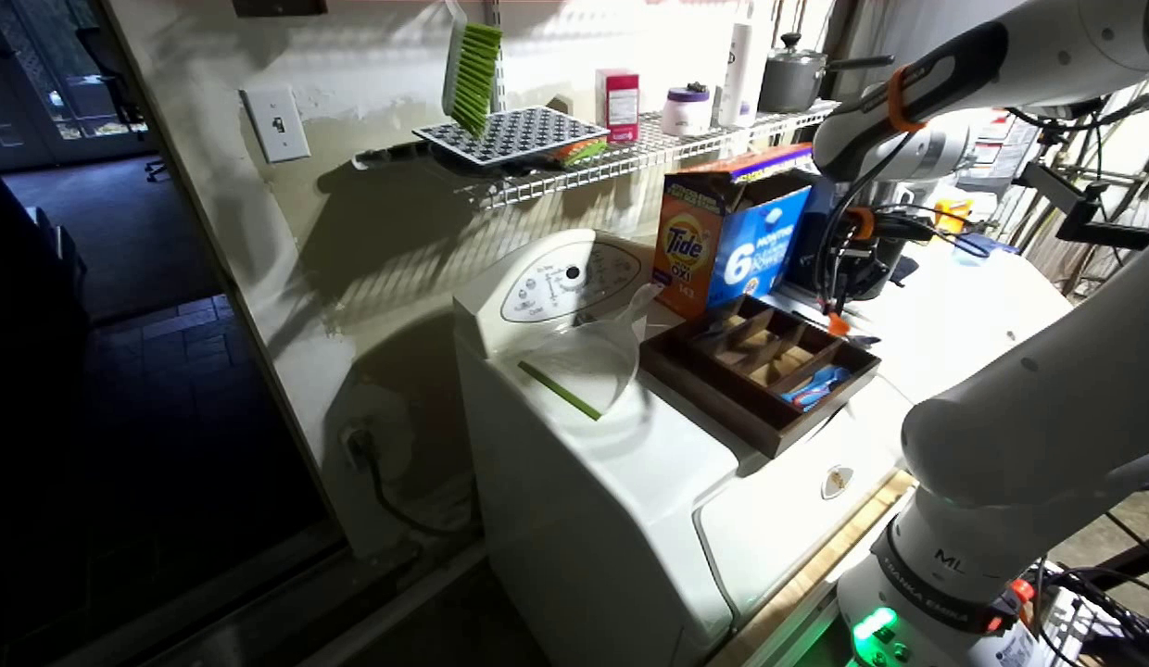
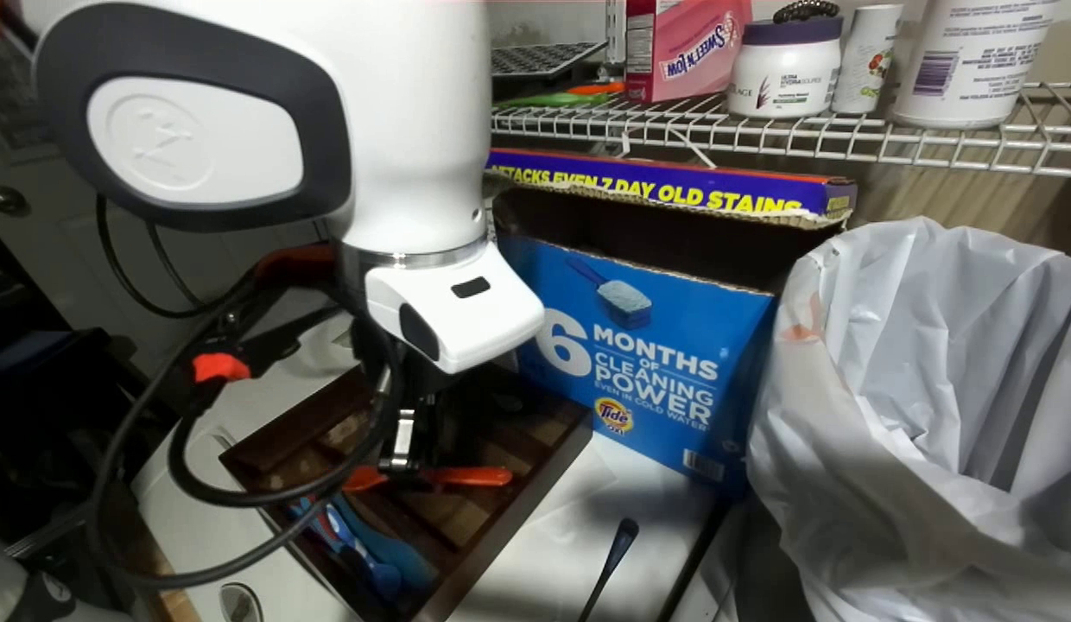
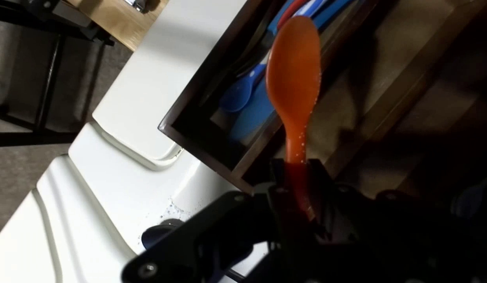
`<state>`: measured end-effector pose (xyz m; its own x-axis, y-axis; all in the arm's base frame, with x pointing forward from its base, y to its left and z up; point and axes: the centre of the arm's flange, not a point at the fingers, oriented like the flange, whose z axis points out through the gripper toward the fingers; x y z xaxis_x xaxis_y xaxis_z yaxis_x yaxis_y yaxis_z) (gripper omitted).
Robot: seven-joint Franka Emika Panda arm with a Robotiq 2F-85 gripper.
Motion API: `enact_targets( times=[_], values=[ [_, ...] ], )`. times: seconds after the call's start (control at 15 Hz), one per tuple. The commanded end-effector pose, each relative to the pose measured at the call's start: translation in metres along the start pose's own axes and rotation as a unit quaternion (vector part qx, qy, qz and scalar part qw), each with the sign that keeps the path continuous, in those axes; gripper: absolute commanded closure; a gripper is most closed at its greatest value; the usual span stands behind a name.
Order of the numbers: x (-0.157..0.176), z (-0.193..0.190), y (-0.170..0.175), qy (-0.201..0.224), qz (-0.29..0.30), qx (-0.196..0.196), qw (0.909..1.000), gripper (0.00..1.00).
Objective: Put the spoons in the cutlery rack
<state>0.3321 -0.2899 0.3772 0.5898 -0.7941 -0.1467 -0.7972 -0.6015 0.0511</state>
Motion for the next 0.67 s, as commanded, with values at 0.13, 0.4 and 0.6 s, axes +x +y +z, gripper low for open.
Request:
enact_targets(
  times=[0.13, 0.4, 0.6],
  values=[
    [-0.037, 0.01, -0.014, 0.004, 0.067, -0.023, 0.9975, 0.96],
    [-0.046, 0.017, -0.025, 0.002, 0.094, -0.021, 0.9953, 0.96],
    [-0.046, 0.021, -0.03, -0.003, 0.113, -0.017, 0.9934, 0.96]
  ],
)
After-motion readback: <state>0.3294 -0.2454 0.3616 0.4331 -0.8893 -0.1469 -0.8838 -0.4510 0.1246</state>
